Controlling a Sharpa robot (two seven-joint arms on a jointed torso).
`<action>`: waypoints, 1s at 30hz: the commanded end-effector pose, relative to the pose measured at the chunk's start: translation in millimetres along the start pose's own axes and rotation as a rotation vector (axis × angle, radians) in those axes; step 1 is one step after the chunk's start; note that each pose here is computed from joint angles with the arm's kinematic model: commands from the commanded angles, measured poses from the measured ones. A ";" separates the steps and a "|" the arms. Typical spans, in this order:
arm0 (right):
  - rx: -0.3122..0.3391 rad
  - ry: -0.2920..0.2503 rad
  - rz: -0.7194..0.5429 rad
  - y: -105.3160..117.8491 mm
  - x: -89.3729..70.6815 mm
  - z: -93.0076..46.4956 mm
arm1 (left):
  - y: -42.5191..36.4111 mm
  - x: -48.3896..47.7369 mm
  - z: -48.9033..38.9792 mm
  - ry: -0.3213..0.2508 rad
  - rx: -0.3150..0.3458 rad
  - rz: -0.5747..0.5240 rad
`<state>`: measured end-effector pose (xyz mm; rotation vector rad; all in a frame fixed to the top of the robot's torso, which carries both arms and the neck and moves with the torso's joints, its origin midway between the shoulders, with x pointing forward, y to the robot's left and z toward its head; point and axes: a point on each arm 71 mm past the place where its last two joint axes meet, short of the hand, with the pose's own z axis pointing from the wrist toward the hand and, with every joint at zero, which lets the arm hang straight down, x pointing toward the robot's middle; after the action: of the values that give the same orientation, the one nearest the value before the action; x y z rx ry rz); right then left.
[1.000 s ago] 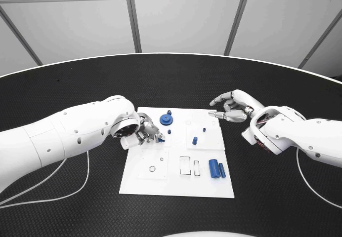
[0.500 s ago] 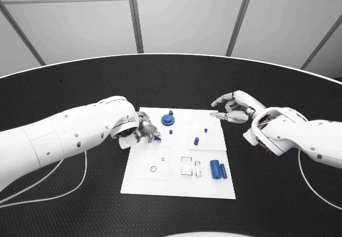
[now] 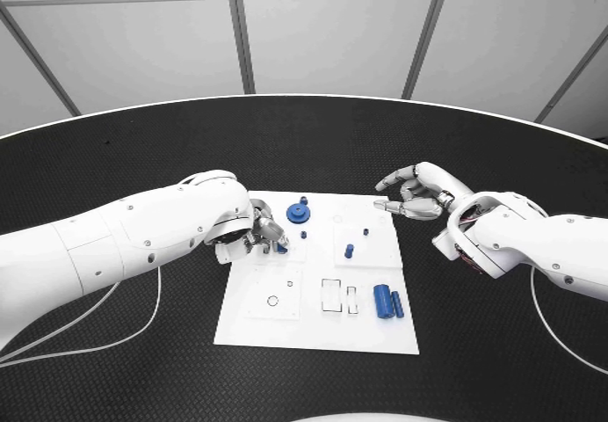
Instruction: Assemble the parts on the task board
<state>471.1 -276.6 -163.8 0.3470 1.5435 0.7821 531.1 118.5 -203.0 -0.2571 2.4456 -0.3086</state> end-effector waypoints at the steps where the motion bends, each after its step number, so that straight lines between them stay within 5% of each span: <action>1: 0.000 0.000 0.000 0.0 0.0 0.0 | -1.4 -0.1 0.5 -0.003 -0.003 0.016; 30: 0.000 0.000 0.000 0.0 0.3 0.0 | -1.9 -0.9 1.5 -0.007 -0.015 0.067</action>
<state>471.1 -276.4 -164.0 0.3471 1.5432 0.7822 532.7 116.7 -203.2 -0.1827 2.4461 -0.2603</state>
